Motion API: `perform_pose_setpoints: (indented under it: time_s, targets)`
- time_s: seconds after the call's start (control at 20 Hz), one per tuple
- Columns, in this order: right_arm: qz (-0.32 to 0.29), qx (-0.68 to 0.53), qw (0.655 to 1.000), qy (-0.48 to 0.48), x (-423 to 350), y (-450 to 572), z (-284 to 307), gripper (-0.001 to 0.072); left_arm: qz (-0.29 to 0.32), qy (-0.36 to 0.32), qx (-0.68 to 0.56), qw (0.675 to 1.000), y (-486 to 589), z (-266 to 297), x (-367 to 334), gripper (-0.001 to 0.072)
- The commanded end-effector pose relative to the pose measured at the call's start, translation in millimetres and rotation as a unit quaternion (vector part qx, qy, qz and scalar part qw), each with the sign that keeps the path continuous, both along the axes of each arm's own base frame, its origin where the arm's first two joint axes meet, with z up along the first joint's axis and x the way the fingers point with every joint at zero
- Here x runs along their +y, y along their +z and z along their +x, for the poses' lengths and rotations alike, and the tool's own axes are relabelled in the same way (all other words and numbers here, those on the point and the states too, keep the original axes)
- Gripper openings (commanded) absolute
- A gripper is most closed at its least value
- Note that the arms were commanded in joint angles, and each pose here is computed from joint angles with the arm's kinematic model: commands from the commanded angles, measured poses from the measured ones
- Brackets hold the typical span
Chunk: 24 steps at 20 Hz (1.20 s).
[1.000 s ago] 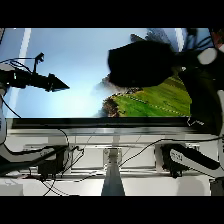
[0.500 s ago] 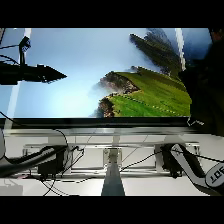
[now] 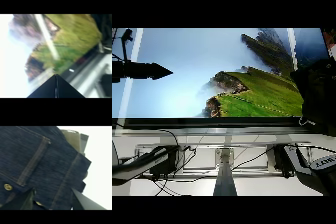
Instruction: Fold the clothes and pants, and hang the long-sleeved shirts on hangers.
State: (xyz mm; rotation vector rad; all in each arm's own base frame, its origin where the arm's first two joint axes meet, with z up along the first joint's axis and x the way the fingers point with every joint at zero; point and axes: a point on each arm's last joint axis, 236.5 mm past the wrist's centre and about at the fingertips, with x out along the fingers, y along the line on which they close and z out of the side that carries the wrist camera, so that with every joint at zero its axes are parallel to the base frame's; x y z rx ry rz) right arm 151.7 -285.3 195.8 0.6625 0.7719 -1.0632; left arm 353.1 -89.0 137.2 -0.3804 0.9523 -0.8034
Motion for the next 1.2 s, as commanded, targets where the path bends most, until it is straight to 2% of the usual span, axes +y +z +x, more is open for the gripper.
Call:
perform_pose_setpoints:
  time_s: [0.0,0.1,0.15,0.2,0.25,0.45,0.6,0.75,1.15]
  targets:
    - [-0.018,-0.028,0.994,0.1,22,9,55,0.0396,0.089,0.045,-0.086,0.991,32,17,27,0.0005]
    - [-0.036,-0.004,0.975,0.22,59,7,98,0.0327,0.162,0.082,-0.141,0.973,54,25,53,0.0005]
    - [-0.04,0.005,0.96,0.277,82,4,120,0.0266,0.199,0.098,-0.161,0.962,62,27,68,0.0005]
    - [-0.04,0.007,0.944,0.328,109,1,142,0.0126,0.234,0.112,-0.176,0.95,69,28,81,0.0005]
    - [-0.04,0.004,0.927,0.372,136,-2,161,0.0028,0.266,0.124,-0.186,0.938,73,26,94,0.0005]
    - [-0.05,-0.018,0.847,0.53,253,-2,211,0.0027,0.357,0.189,-0.163,0.9,75,12,145,0.0007]
    - [-0.067,-0.025,0.807,0.586,301,2,217,0.0027,0.355,0.187,-0.159,0.902,73,12,144,0.0008]
    - [-0.063,-0.027,0.797,0.6,315,1,216,0.0027,0.353,0.187,-0.16,0.903,73,12,143,0.0008]
    - [-0.059,-0.03,0.796,0.601,317,2,216,0.0027,0.353,0.187,-0.16,0.903,73,12,143,0.0008]
